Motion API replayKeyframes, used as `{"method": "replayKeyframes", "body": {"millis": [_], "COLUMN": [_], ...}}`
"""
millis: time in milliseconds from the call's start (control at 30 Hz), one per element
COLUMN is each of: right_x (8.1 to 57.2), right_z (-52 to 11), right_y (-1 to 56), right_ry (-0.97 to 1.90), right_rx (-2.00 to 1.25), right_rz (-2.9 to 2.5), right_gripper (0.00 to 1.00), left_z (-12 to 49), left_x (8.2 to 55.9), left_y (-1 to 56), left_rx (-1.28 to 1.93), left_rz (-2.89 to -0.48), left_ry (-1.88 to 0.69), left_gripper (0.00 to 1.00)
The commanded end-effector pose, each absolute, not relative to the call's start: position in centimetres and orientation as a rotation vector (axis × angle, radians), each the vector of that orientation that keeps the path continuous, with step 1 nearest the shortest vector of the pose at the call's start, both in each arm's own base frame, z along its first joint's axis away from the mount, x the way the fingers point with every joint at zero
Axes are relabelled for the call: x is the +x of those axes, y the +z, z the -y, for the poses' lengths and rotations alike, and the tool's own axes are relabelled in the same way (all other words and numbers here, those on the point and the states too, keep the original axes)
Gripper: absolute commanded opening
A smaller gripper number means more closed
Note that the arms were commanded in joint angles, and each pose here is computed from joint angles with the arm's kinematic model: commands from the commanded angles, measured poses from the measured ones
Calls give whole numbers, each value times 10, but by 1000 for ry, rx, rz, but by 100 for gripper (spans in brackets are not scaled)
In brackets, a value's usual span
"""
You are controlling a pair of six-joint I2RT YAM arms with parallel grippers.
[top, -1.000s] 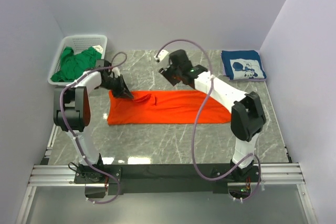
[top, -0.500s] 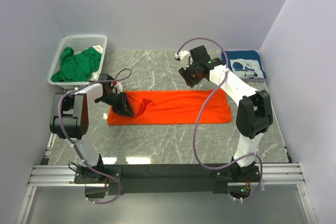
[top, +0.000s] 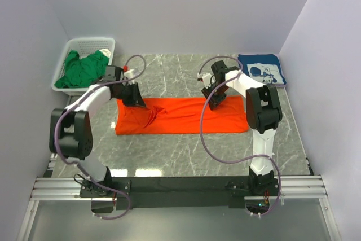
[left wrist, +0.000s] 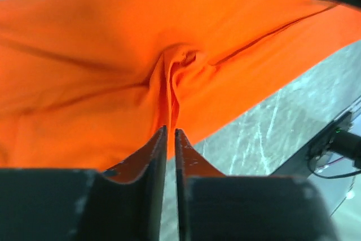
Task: Fold and stack the t-shirts
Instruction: Fold the tshirt
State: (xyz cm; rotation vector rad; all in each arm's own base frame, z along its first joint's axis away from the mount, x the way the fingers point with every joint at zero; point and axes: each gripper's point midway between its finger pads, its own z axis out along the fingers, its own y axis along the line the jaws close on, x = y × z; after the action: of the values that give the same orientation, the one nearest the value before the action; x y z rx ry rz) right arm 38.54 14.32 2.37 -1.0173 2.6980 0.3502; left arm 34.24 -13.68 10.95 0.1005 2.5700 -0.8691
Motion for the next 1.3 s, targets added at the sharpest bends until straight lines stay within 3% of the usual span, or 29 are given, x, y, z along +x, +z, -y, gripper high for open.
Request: {"method": "replayKeyframes", "body": {"millis": [0, 333, 567, 767, 800, 833, 967, 1100, 1267], "right_x": [387, 386, 388, 406, 407, 403, 386, 357, 295], "right_z": [-141, -136, -128, -113, -110, -106, -94, -88, -91], "right_y": [30, 32, 35, 56, 53, 44, 16, 3, 5], "right_ry": [399, 397, 349, 257, 239, 222, 185, 210, 329], "right_rx": [-982, -978, -986, -960, -962, -978, -1013, -1032, -1080], "right_rz": [-2711, -2722, -2726, -2664, -2674, -2710, -2814, -2893, -2972], "right_gripper": [37, 36, 36, 35, 35, 35, 34, 33, 33], "left_z": [158, 214, 210, 214, 210, 198, 169, 153, 130], "left_x": [358, 348, 341, 317, 313, 314, 307, 303, 317], "left_y": [91, 58, 34, 163, 169, 178, 155, 129, 104], "left_rx": [162, 318, 401, 613, 606, 565, 479, 389, 254], "left_rz": [-2594, -2663, -2750, -2297, -2282, -2271, -2448, -2570, -2659], "left_ry": [-831, -827, -750, -852, -827, -739, -599, -638, -538], "left_gripper": [14, 9, 10, 26, 36, 39, 34, 28, 24]}}
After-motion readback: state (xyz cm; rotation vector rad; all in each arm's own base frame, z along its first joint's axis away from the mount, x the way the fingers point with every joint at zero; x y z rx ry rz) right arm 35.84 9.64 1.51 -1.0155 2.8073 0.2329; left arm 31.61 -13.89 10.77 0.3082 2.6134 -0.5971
